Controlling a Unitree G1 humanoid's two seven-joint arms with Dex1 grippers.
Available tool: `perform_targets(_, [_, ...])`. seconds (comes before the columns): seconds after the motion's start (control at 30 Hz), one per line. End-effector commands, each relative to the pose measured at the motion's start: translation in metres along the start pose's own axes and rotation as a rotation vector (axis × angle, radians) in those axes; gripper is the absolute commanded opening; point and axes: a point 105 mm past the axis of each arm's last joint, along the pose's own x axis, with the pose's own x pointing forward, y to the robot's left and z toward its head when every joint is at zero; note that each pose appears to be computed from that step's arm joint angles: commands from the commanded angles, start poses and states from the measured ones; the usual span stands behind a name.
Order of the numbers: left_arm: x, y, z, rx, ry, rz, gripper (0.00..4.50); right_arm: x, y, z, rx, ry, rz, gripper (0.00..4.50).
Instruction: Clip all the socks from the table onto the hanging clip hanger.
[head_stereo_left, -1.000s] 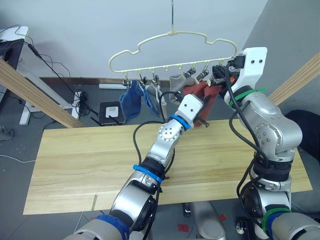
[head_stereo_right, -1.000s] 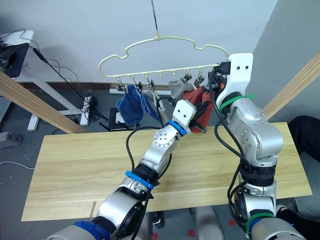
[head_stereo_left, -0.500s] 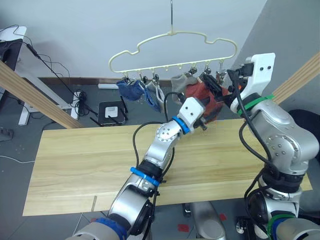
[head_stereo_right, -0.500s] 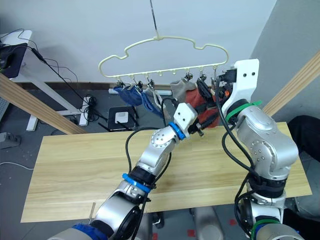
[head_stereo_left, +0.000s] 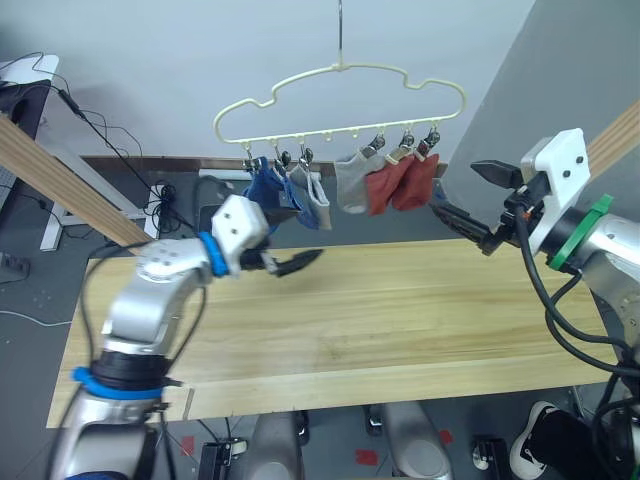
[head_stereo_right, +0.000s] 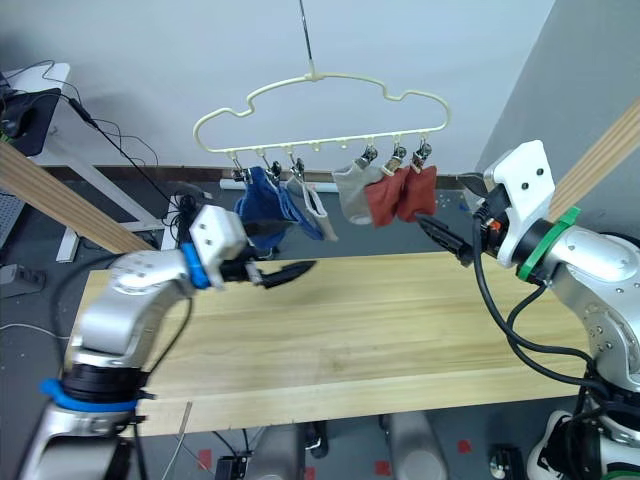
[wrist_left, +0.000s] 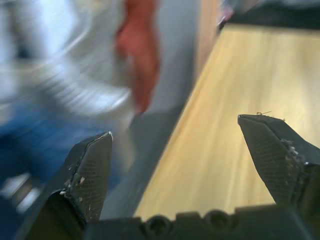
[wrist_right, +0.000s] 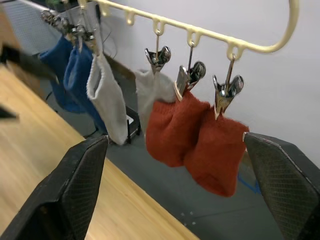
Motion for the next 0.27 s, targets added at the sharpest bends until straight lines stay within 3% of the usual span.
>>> perform_targets(0.03, [-0.032,0.027,-0.003,0.064,0.089,0.131,4.49,-0.013,-0.013,0.006,-0.080,-0.022,0.002,4.50])
perform_targets(0.27, [-0.057,0.057,-0.003,0.003,0.088,0.242,4.49,-0.018,-0.027,-0.002,-0.125,-0.016,0.012,4.50])
